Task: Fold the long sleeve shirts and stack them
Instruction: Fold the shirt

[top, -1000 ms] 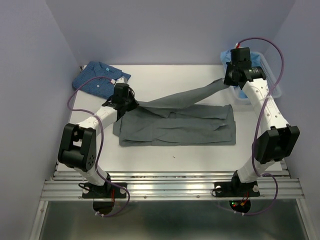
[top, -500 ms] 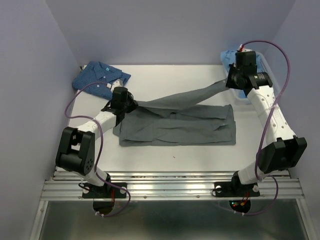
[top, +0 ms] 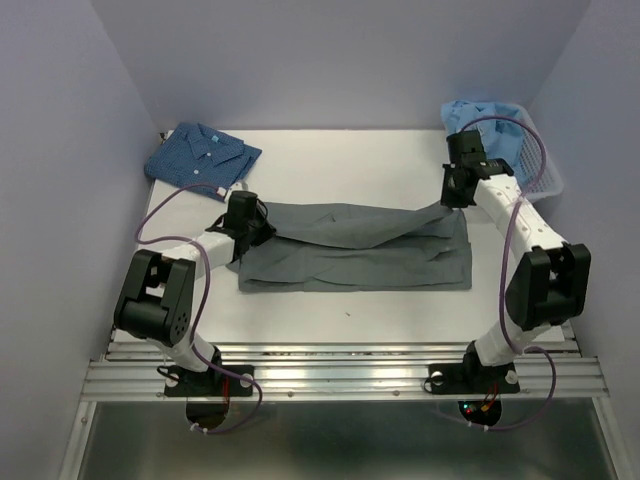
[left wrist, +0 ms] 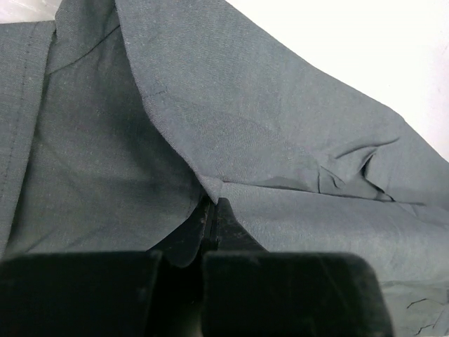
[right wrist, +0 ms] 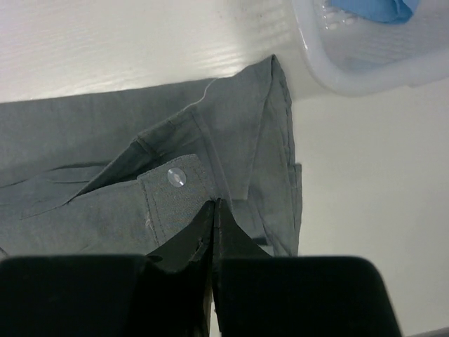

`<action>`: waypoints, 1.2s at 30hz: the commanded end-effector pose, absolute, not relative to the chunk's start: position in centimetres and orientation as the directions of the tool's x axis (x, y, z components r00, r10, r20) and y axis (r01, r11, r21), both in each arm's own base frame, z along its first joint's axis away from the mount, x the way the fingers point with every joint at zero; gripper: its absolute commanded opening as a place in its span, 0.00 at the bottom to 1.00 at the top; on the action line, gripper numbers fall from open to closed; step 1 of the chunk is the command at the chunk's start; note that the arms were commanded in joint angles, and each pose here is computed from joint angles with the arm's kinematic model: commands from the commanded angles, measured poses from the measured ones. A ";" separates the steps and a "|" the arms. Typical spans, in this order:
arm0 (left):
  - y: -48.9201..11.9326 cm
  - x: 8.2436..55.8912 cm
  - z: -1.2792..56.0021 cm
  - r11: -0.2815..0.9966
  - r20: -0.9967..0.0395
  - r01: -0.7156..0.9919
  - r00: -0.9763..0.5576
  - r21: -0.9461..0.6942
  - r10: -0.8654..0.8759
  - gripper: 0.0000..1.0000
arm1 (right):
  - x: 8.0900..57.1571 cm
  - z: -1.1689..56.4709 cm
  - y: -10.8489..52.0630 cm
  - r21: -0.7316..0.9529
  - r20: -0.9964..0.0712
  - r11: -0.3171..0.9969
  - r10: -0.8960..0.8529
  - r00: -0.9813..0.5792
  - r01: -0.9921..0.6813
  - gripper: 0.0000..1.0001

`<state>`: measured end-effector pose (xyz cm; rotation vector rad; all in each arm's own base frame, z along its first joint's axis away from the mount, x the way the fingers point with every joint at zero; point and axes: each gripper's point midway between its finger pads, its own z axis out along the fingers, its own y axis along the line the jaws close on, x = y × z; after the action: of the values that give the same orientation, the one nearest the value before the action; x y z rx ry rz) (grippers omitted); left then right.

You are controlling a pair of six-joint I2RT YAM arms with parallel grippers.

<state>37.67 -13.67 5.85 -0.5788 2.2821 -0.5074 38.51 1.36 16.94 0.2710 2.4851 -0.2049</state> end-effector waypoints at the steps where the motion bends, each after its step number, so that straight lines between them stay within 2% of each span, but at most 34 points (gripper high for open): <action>1: -13.9 39.2 7.3 0.829 -0.576 -0.231 -0.624 -0.510 -0.528 0.00 | 43.3 17.9 1.2 -0.101 -0.691 0.967 0.101 -0.716 0.233 0.04; 2: -14.0 39.3 7.3 0.830 -0.577 -0.228 -0.625 -0.509 -0.525 0.00 | 44.0 16.9 1.2 -0.116 -0.677 0.965 0.095 -0.730 0.233 0.08; 4: -13.5 39.7 7.3 0.840 -0.591 -0.243 -0.617 -0.485 -0.520 0.00 | 44.7 16.1 1.2 -0.132 -0.659 0.965 0.085 -0.748 0.227 0.29; 5: -13.4 39.8 7.3 0.841 -0.592 -0.245 -0.617 -0.482 -0.519 0.00 | 44.9 15.5 1.0 -0.153 -0.637 0.962 0.079 -0.767 0.226 0.47; 8: -13.6 40.0 7.5 0.842 -0.594 -0.240 -0.617 -0.483 -0.516 0.00 | 44.5 15.0 1.9 -0.176 -0.620 0.971 0.018 -0.785 0.161 0.65; 9: -13.7 40.2 7.6 0.841 -0.593 -0.238 -0.617 -0.486 -0.517 0.00 | 44.6 16.6 2.7 -0.171 -0.665 0.976 -0.014 -0.746 0.134 0.77; 12: -14.0 40.6 7.8 0.839 -0.591 -0.231 -0.620 -0.492 -0.517 0.00 | 43.2 18.3 7.5 -0.234 -0.706 0.970 -0.218 -0.674 -0.069 0.90; 14: -14.2 41.2 8.0 0.840 -0.590 -0.230 -0.622 -0.491 -0.515 0.00 | 41.2 19.1 12.8 -0.266 -0.740 0.934 -0.357 -0.571 -0.239 0.95; 16: -14.4 41.9 8.3 0.840 -0.594 -0.226 -0.619 -0.493 -0.515 0.00 | 39.9 18.8 16.2 -0.273 -0.748 0.904 -0.414 -0.519 -0.329 1.00; 21: -15.2 42.5 8.8 0.834 -0.573 -0.206 -0.642 -0.511 -0.510 0.00 | 37.0 16.9 22.6 -0.374 -0.684 0.799 -0.580 -0.442 -0.470 1.00; 24: -15.3 42.6 8.7 0.836 -0.569 -0.211 -0.648 -0.506 -0.507 0.00 | 36.1 15.6 26.8 -0.325 -0.706 0.771 -0.584 -0.402 -0.548 1.00; 27: -15.5 42.8 8.9 0.831 -0.563 -0.209 -0.648 -0.515 -0.512 0.00 | 35.3 14.0 30.0 -0.264 -0.746 0.774 -0.542 -0.388 -0.575 1.00; 30: -15.9 42.7 8.9 0.828 -0.555 -0.198 -0.658 -0.524 -0.509 0.00 | 36.9 13.9 32.0 -0.264 -0.799 0.802 -0.493 -0.343 -0.536 1.00; 33: -16.0 42.6 9.0 0.826 -0.551 -0.196 -0.661 -0.528 -0.509 0.00 | 37.5 12.7 33.1 -0.303 -0.790 0.793 -0.519 -0.326 -0.528 1.00; 36: -16.0 42.5 9.1 0.826 -0.551 -0.194 -0.662 -0.530 -0.509 0.00 | 37.5 11.0 33.2 -0.412 -0.742 0.757 -0.602 -0.294 -0.507 1.00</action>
<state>41.57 -15.48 7.00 -0.5400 2.3227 -0.5288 35.49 31.39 8.75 -0.9066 2.0892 -0.0552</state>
